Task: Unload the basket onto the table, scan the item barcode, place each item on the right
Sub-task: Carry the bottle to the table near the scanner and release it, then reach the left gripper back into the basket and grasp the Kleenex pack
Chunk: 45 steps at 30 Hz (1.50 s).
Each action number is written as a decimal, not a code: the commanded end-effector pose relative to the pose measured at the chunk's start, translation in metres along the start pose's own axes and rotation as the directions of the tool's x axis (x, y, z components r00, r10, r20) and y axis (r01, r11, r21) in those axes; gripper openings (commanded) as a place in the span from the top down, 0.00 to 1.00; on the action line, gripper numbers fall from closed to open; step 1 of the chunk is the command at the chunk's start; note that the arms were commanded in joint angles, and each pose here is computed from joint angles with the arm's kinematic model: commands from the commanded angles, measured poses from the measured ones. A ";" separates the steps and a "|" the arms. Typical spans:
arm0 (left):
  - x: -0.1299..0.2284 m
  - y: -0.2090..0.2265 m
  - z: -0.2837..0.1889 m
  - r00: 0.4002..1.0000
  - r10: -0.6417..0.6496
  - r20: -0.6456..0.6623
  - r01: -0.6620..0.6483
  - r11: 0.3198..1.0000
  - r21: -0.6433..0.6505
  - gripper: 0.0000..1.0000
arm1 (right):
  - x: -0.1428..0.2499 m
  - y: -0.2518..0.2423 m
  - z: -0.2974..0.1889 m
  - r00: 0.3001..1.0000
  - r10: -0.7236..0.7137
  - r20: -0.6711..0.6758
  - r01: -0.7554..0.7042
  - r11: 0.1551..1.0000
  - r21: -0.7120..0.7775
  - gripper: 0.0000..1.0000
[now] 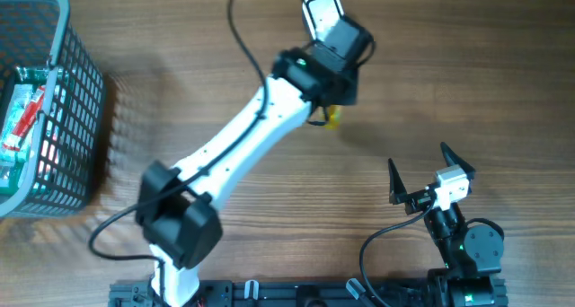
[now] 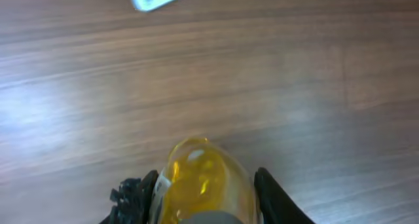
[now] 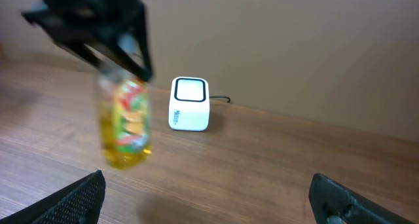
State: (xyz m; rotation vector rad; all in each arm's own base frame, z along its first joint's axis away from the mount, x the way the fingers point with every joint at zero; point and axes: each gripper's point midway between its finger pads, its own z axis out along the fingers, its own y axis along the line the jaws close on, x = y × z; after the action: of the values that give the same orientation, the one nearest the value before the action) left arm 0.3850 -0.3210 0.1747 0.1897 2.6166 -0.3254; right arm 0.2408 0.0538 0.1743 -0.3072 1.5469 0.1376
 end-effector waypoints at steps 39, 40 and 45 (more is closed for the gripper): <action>-0.080 0.329 -0.327 0.639 -0.212 0.739 0.604 0.733 -0.312 0.00 | -0.001 -0.002 0.000 1.000 0.003 0.006 -0.003 1.000 0.009 0.00; -0.055 0.363 -0.347 0.612 -0.242 0.753 0.679 0.649 -0.344 0.00 | -0.001 -0.002 0.000 1.000 0.003 0.006 -0.003 1.000 0.009 0.00; 0.060 0.466 -0.374 0.457 -0.496 0.738 0.889 0.266 -0.372 0.00 | -0.001 -0.002 0.000 1.000 0.003 0.006 -0.003 1.000 0.009 0.00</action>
State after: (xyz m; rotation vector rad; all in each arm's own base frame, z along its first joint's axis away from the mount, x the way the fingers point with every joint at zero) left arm 0.2699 0.1993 0.3986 -1.1173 1.8691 0.4390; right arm 0.2409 0.0532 0.1744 -0.3052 1.5469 0.1354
